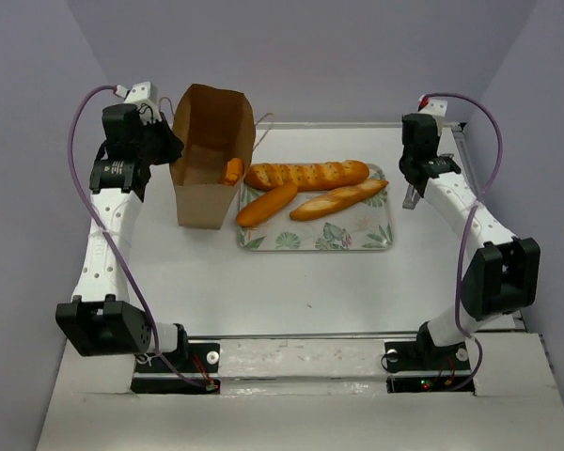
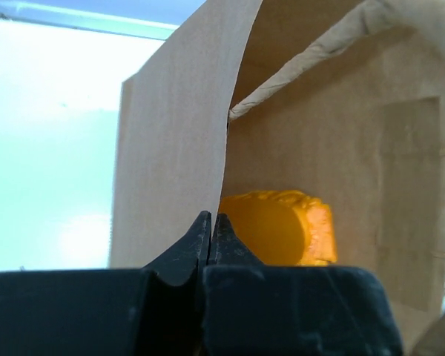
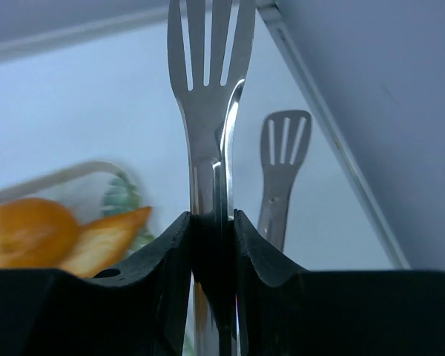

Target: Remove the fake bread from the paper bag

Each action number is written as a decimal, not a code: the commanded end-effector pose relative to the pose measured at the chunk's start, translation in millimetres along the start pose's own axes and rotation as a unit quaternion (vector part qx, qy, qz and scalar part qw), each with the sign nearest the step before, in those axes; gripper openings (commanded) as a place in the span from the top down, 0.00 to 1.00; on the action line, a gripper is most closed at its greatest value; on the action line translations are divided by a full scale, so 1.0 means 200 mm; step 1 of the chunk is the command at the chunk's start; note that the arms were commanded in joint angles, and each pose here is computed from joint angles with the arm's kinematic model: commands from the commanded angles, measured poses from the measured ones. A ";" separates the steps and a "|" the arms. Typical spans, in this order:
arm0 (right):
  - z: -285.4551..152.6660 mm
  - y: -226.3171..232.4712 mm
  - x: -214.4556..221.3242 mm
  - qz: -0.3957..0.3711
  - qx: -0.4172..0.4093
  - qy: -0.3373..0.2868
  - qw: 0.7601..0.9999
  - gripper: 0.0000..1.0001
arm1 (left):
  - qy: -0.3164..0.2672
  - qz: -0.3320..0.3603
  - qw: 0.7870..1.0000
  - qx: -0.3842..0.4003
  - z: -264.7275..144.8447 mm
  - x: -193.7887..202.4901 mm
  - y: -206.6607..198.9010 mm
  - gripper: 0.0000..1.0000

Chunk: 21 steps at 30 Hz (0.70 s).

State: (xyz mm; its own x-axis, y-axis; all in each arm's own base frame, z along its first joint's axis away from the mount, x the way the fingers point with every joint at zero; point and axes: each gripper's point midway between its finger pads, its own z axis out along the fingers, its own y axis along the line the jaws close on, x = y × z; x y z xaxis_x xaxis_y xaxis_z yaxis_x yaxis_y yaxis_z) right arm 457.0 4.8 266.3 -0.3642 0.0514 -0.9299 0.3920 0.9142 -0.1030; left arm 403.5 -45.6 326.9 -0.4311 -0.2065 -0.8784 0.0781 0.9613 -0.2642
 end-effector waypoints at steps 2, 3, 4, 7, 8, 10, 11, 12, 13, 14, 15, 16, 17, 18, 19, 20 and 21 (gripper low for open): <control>0.15 -0.27 0.31 -0.133 0.130 0.058 0.981 0.99 | 0.007 -0.059 0.998 0.034 0.01 -0.02 0.04 1.00; 0.20 -0.28 0.40 -0.154 0.139 0.076 0.975 0.99 | 0.008 -0.055 0.998 0.024 0.02 0.00 0.07 1.00; 0.22 -0.29 0.46 -0.183 0.143 0.086 0.969 0.99 | 0.009 -0.053 0.998 0.021 0.03 0.01 0.10 1.00; 0.31 -0.29 0.66 -0.244 0.147 0.118 0.951 0.99 | 0.016 -0.026 1.000 0.008 0.07 0.06 0.15 1.00; 0.32 -0.29 0.70 -0.254 0.147 0.125 0.948 0.99 | 0.016 -0.027 1.000 0.003 0.07 0.07 0.16 1.00; 0.36 -0.27 0.79 -0.264 0.143 0.141 0.943 0.99 | 0.028 -0.021 0.999 -0.007 0.09 0.12 0.21 1.00; 0.37 -0.26 0.82 -0.265 0.140 0.147 0.943 0.99 | 0.032 -0.023 0.999 -0.010 0.09 0.13 0.23 1.00; 0.38 -0.25 0.85 -0.266 0.135 0.151 0.943 0.99 | 0.037 -0.030 0.999 -0.012 0.10 0.15 0.27 1.00; 0.38 -0.25 0.88 -0.268 0.132 0.156 0.942 0.99 | 0.039 -0.034 0.999 -0.015 0.10 0.16 0.29 1.00; 0.39 -0.25 0.92 -0.274 0.130 0.165 0.939 0.99 | 0.039 -0.037 0.998 -0.021 0.10 0.16 0.32 1.00; 0.39 -0.24 0.95 -0.274 0.125 0.169 0.939 0.99 | 0.039 -0.034 0.998 -0.031 0.10 0.17 0.36 1.00; 0.40 -0.23 0.97 -0.273 0.120 0.173 0.939 0.99 | 0.038 -0.029 0.998 -0.037 0.10 0.17 0.38 1.00; 0.40 -0.22 1.01 -0.272 0.114 0.179 0.939 0.97 | 0.037 -0.023 0.998 -0.042 0.10 0.17 0.39 1.00; 0.40 -0.21 1.04 -0.268 0.105 0.184 0.940 0.93 | 0.035 -0.018 0.998 -0.045 0.10 0.16 0.40 1.00; 0.41 -0.20 1.05 -0.261 0.103 0.186 0.942 0.88 | 0.034 -0.009 0.998 -0.046 0.10 0.16 0.40 1.00; 0.41 -0.20 1.07 -0.259 0.101 0.189 0.942 0.80 | 0.034 -0.004 0.998 -0.047 0.10 0.15 0.41 0.99; 0.41 -0.19 1.10 -0.260 0.097 0.195 0.941 0.77 | 0.035 0.001 0.998 -0.046 0.10 0.14 0.41 0.97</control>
State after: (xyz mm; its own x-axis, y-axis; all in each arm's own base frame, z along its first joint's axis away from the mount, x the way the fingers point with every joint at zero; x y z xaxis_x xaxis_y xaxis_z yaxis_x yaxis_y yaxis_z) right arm 427.7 -58.3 52.5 -0.8276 -0.2316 -0.5112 0.1948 0.7357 -0.6487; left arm 413.6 20.2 276.9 -0.4815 -0.2596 -0.8371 -0.0320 0.9597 -0.2792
